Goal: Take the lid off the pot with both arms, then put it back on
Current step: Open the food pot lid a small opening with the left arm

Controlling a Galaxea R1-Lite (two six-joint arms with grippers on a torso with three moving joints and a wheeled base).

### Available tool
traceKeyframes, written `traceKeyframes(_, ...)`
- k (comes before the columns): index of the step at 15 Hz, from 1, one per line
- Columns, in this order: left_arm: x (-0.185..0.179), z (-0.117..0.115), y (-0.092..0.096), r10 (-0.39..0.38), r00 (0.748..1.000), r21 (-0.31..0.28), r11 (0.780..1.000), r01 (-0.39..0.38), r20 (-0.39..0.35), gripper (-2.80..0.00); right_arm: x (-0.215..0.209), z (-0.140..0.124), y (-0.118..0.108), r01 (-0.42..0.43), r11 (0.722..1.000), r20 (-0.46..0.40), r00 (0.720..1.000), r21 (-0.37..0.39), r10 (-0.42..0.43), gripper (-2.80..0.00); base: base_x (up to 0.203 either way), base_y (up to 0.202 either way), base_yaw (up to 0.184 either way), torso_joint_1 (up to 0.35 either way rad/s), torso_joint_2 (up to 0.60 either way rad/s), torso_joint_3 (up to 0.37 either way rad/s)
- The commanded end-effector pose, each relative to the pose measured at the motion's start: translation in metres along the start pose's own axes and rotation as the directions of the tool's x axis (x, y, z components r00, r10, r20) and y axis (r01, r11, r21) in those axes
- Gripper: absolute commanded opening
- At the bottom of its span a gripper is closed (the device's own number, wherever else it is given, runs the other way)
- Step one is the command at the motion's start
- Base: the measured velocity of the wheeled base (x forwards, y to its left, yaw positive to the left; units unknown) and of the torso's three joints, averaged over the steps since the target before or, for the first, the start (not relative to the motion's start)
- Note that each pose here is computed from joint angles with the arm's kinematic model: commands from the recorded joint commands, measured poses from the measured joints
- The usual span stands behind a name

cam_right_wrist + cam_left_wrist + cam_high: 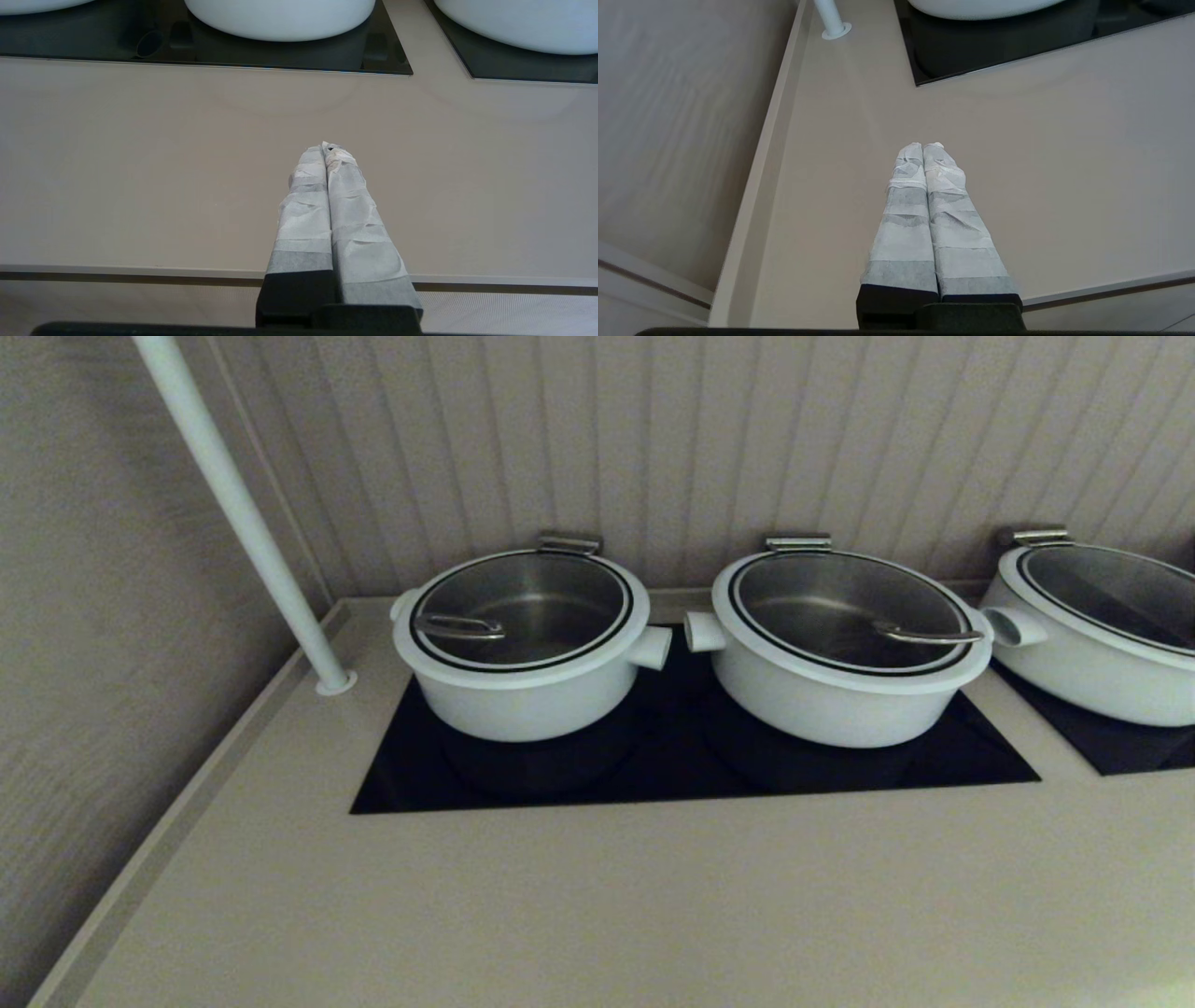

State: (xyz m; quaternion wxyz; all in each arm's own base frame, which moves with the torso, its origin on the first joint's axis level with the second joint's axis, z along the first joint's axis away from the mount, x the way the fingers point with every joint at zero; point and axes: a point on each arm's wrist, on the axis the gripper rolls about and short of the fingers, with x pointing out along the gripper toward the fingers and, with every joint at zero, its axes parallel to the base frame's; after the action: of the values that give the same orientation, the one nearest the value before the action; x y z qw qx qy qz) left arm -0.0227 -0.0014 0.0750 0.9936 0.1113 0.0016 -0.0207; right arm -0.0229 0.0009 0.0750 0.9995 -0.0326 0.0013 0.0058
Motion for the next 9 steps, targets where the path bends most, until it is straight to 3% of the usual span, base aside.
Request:
traceKeyframes(1,-0.002,0.009,0.002,-0.003,1.000,0.011,1.000,0.003,0.022,-2.80,0.000,0.000,0.000,-0.001,1.000,-0.002,1.000,-0.001,0.001,-2.80,0.000,0.000,0.000,0.000,0.00,0.000)
traceKeyframes(6,-0.001,0.056,0.013,-0.009,1.000,0.014,1.000,0.009,0.006,-2.80,0.000,0.000,0.000,-0.001,1.000,-0.002,1.000,-0.001,0.001,-2.80,0.000,0.000,0.000,0.000,0.00,0.000)
traceKeyframes(9,0.010,0.097,0.023,-0.071,0.997,0.013,0.997,0.071,0.009,-2.80,0.000,0.000,0.000,-0.001,1.000,-0.002,1.000,-0.001,0.001,-2.80,0.000,0.000,0.000,0.000,0.00,0.000)
